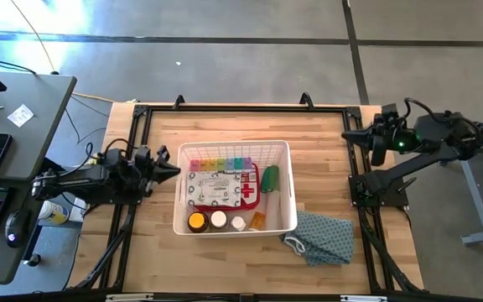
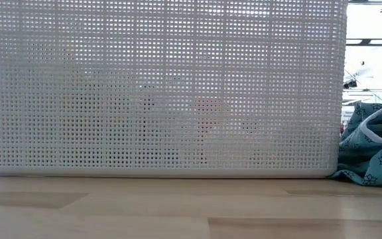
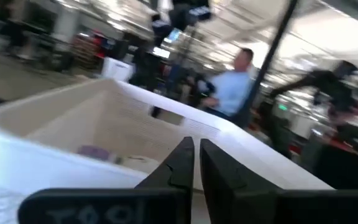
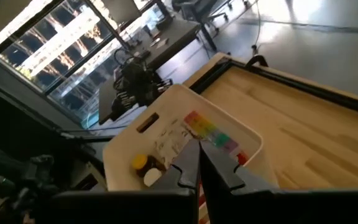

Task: Pick & place medical supplies in basket/bin
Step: Return to Home Position

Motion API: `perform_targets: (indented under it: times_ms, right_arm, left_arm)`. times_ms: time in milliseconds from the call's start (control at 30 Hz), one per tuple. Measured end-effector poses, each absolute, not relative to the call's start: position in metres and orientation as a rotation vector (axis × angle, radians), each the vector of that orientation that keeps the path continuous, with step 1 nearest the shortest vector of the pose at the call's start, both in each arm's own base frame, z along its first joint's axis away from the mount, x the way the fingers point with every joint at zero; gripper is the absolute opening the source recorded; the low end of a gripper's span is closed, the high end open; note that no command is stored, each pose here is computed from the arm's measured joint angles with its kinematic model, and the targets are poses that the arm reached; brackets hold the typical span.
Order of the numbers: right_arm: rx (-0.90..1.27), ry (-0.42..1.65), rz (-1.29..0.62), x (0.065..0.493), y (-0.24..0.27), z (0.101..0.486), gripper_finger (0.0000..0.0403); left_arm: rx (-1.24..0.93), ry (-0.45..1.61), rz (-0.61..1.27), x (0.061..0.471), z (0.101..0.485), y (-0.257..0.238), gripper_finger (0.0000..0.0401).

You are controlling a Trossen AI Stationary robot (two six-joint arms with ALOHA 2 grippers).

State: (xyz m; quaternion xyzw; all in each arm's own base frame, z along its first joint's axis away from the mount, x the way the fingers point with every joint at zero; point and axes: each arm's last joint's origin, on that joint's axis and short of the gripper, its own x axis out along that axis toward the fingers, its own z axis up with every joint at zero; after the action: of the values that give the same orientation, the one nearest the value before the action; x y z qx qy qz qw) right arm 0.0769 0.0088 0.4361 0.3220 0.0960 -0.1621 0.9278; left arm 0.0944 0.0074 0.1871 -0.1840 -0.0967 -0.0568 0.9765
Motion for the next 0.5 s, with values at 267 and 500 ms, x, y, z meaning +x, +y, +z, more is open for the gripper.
perform_targets:
  times_ms: [267, 500]
  right_arm:
    - [0.663, 0.258, -0.274, 0.085, 0.013, 0.434, 0.0003]
    - [0.62, 0.262, -0.302, 0.09, 0.014, 0.433, 0.0005]
  left_arm:
    - [-0.33, -0.194, -0.032, 0.095, 0.185, 0.01, 0.0035]
    - [-0.327, -0.192, -0.03, 0.095, 0.185, 0.01, 0.0043]
